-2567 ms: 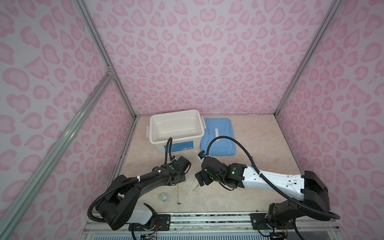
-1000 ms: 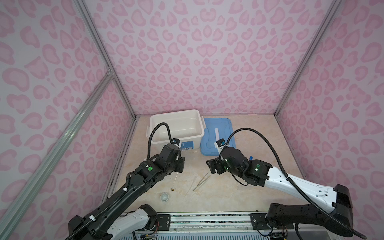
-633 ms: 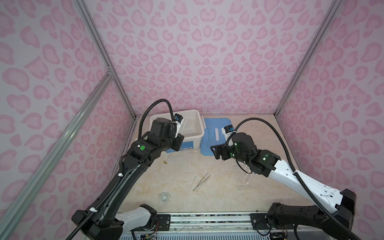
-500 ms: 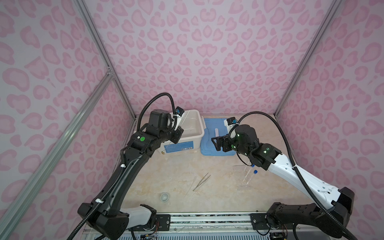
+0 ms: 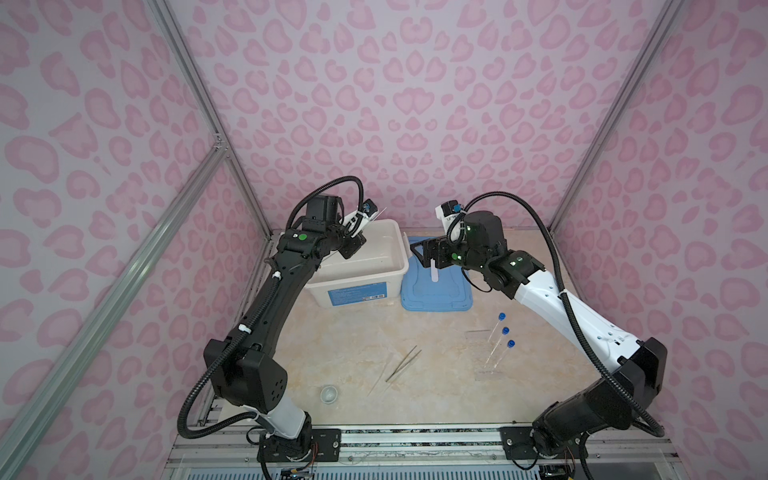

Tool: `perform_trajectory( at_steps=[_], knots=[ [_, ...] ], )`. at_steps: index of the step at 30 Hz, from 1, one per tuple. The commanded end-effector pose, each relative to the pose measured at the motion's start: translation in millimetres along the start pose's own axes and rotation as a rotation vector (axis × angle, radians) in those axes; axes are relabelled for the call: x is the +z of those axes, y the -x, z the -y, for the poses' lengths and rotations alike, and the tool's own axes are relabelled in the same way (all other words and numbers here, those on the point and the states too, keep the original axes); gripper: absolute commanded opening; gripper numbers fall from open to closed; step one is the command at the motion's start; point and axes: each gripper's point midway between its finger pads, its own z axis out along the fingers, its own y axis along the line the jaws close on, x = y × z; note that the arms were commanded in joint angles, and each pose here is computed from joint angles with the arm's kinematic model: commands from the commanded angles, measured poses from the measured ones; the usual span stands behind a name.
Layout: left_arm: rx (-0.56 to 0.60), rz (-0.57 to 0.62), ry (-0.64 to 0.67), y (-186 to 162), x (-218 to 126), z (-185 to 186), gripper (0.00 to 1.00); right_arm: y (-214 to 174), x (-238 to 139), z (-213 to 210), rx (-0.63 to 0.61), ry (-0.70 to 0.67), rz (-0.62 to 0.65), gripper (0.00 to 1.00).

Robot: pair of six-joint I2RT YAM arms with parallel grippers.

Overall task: Organize the chemistry lab equipment
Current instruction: 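Lift the rod over the white bin with the left gripper while the right approaches, then lower the held rod into the white bin with the left gripper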

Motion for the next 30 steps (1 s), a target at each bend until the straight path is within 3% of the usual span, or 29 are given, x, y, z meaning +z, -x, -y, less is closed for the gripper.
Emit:
perform_trajectory(
  at_steps=[1,13,19,30],
  knots=[
    [0.065,-0.008,-0.033,-13.7,22.8,4.4,0.03,2.5,7.0,-0.9,-0.021,0.026,-0.003,0.93],
    [0.077,-0.12,-0.157,-58.9,83.4,22.8,0.03,-22.4,41.4,-5.6,-0.131,0.084,-0.136,0.91],
    [0.065,-0.151,-0.235,-76.9,97.5,41.2,0.03,-35.1,60.5,-10.1,-0.166,0.084,-0.21,0.91],
    [0.076,-0.224,-0.298,-105.5,112.2,58.8,0.03,-40.2,71.1,-6.4,-0.162,0.081,-0.22,0.9]
  ],
)
